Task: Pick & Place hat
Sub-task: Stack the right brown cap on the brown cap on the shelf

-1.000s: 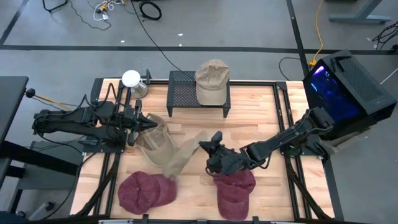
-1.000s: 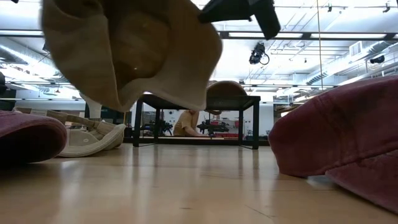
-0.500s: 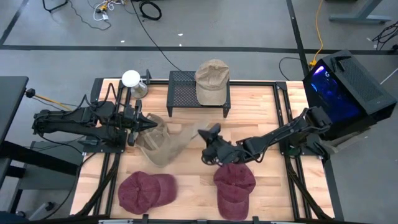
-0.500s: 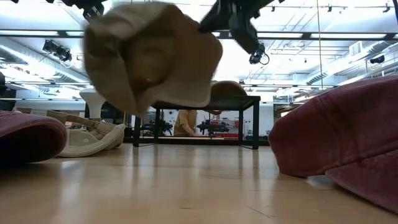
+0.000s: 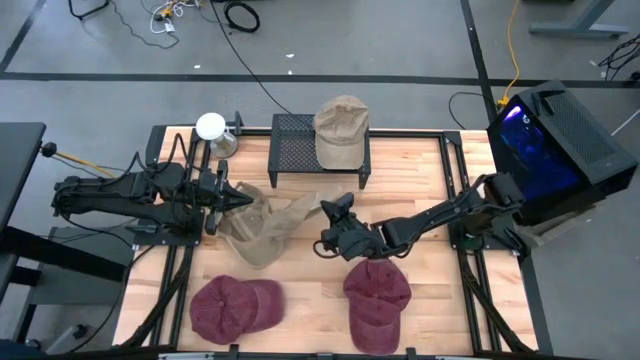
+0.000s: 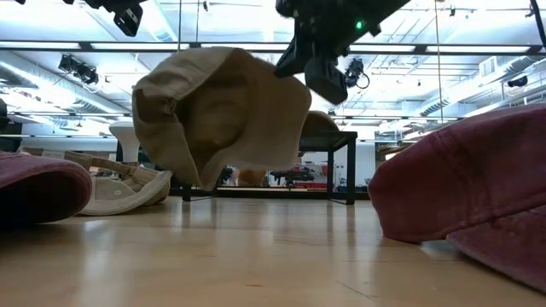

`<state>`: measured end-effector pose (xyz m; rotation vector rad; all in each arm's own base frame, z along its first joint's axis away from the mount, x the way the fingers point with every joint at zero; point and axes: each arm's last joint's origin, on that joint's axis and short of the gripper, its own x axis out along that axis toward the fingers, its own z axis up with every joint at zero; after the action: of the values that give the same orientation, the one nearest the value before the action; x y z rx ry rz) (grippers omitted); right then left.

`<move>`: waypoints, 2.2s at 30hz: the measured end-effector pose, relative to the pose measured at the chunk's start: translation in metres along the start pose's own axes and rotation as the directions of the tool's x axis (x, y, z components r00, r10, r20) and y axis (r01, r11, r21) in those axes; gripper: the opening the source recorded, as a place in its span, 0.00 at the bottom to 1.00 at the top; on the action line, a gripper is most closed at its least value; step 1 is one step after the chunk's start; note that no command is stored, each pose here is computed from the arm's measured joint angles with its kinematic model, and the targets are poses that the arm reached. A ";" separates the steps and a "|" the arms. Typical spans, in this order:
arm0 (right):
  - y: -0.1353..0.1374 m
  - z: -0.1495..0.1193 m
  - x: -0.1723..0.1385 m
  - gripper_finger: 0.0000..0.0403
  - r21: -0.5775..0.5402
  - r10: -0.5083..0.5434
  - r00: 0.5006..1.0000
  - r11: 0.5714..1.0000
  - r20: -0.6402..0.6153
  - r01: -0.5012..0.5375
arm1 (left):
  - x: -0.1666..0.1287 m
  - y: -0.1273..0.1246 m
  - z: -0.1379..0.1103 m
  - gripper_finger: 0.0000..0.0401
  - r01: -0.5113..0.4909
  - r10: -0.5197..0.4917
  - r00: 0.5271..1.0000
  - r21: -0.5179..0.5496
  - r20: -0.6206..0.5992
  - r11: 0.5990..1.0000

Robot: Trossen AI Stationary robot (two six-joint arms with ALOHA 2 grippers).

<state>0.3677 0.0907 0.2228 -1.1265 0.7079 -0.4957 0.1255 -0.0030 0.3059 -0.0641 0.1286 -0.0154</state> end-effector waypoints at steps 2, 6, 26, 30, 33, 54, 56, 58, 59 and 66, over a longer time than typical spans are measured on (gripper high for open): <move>0.005 0.000 0.002 0.01 -0.013 0.006 1.000 1.000 -0.005 -0.006 | 0.000 0.000 0.000 0.04 0.000 0.000 1.000 0.000 0.000 1.000; 0.007 0.000 0.002 0.02 -0.004 0.008 1.000 1.000 -0.006 -0.008 | 0.000 0.000 0.000 0.04 0.000 0.000 1.000 0.000 0.000 1.000; 0.023 -0.008 0.001 0.51 0.135 0.270 0.960 0.951 0.071 -0.277 | 0.000 0.000 0.000 0.04 0.000 0.000 1.000 0.000 0.000 1.000; 0.029 -0.009 -0.001 0.59 0.168 0.384 0.917 0.902 0.111 -0.398 | 0.000 0.000 0.000 0.04 0.000 0.000 1.000 0.000 0.000 1.000; 0.032 -0.009 -0.003 0.61 0.202 0.458 0.877 0.854 0.146 -0.479 | 0.000 0.000 0.000 0.04 0.000 0.000 1.000 0.000 0.000 1.000; 0.017 -0.015 0.030 0.61 0.192 0.499 0.816 0.805 0.292 -0.561 | 0.000 0.000 0.000 0.04 0.000 0.000 1.000 0.000 0.000 1.000; 0.020 -0.020 0.040 0.61 0.199 0.510 0.816 0.800 0.271 -0.566 | 0.000 0.000 0.000 0.04 0.000 0.000 1.000 0.000 0.000 1.000; 0.025 -0.023 0.049 0.61 0.196 0.519 0.815 0.798 0.256 -0.570 | 0.000 0.000 0.000 0.04 0.000 0.000 1.000 0.000 0.001 1.000; 0.029 -0.026 0.053 0.61 0.187 0.528 0.815 0.798 0.239 -0.573 | 0.000 0.000 0.000 0.04 0.000 0.000 1.000 0.000 0.000 1.000; 0.054 -0.038 0.078 0.61 0.178 0.538 0.830 0.811 0.147 -0.558 | 0.000 0.000 0.000 0.04 0.000 0.000 1.000 0.000 0.000 1.000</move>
<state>0.3940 0.0323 0.1430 -0.6867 0.8398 -0.0196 0.1255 -0.0030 0.3059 -0.0641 0.1286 -0.0154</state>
